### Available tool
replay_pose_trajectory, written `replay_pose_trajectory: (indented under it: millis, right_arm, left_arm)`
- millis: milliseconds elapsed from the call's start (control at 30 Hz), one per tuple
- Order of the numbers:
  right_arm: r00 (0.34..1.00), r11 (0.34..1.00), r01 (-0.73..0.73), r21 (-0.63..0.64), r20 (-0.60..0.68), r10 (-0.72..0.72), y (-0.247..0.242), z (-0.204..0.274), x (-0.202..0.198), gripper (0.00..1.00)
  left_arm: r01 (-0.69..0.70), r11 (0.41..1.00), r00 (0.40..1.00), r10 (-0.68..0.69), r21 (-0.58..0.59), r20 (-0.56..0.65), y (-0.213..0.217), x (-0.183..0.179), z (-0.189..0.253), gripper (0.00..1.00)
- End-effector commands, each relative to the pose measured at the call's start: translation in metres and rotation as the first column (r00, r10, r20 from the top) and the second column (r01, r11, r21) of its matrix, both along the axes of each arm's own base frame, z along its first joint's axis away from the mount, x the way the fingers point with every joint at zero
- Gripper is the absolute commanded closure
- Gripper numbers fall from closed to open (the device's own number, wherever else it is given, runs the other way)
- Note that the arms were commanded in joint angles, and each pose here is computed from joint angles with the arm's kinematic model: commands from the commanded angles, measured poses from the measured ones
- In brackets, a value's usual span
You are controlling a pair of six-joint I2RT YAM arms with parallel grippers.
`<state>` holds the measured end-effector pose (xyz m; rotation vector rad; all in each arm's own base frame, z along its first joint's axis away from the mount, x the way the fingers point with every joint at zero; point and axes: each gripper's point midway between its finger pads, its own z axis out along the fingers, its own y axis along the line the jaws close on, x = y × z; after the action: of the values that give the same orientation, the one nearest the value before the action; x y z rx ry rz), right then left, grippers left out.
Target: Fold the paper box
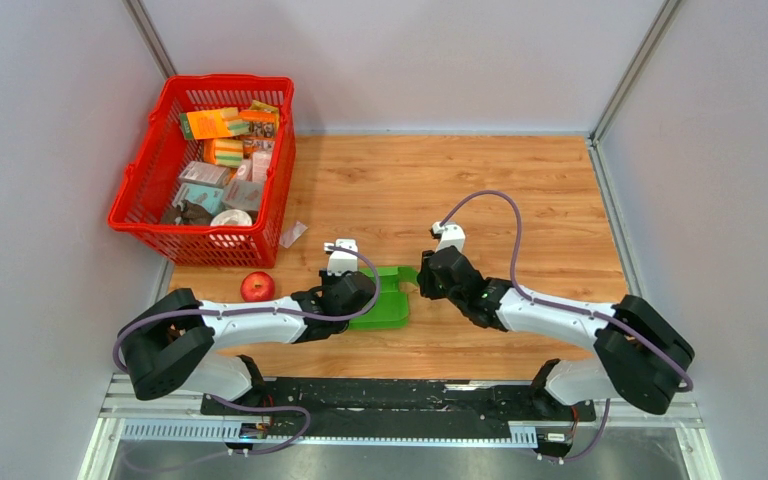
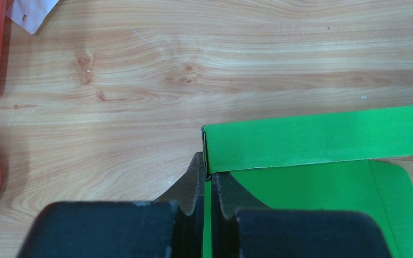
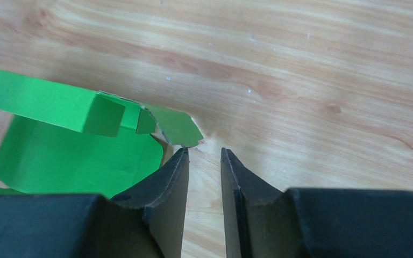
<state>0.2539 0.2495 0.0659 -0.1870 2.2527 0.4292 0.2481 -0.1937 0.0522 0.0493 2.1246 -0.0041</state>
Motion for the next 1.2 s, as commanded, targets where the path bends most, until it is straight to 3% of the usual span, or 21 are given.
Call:
replay_pose_trajectory:
  millis: [0, 200, 500, 1167]
  right_arm:
    - [0.998, 0.998, -0.061, 0.0, 0.018, 0.061, 0.017, 0.005, 0.008, 0.68]
    - [0.992, 0.992, -0.12, 0.041, 0.035, 0.119, 0.036, 0.008, 0.012, 0.7]
    - [0.981, 0.983, -0.174, 0.062, 0.096, 0.168, 0.057, 0.028, 0.001, 1.0]
    - [0.988, 0.967, -0.153, 0.205, 0.035, 0.149, 0.106, 0.052, -0.014, 1.0]
  left_arm:
    - [0.022, 1.0, 0.999, -0.021, 0.02, -0.048, 0.005, -0.011, -0.013, 1.0]
    - [0.034, 0.999, 0.998, -0.033, 0.013, -0.061, 0.003, -0.012, -0.014, 1.0]
    - [0.044, 0.998, 0.998, -0.042, 0.034, -0.046, 0.005, -0.011, -0.008, 1.0]
    - [0.049, 0.999, 0.997, -0.049, -0.003, -0.053, -0.002, -0.012, -0.006, 1.0]
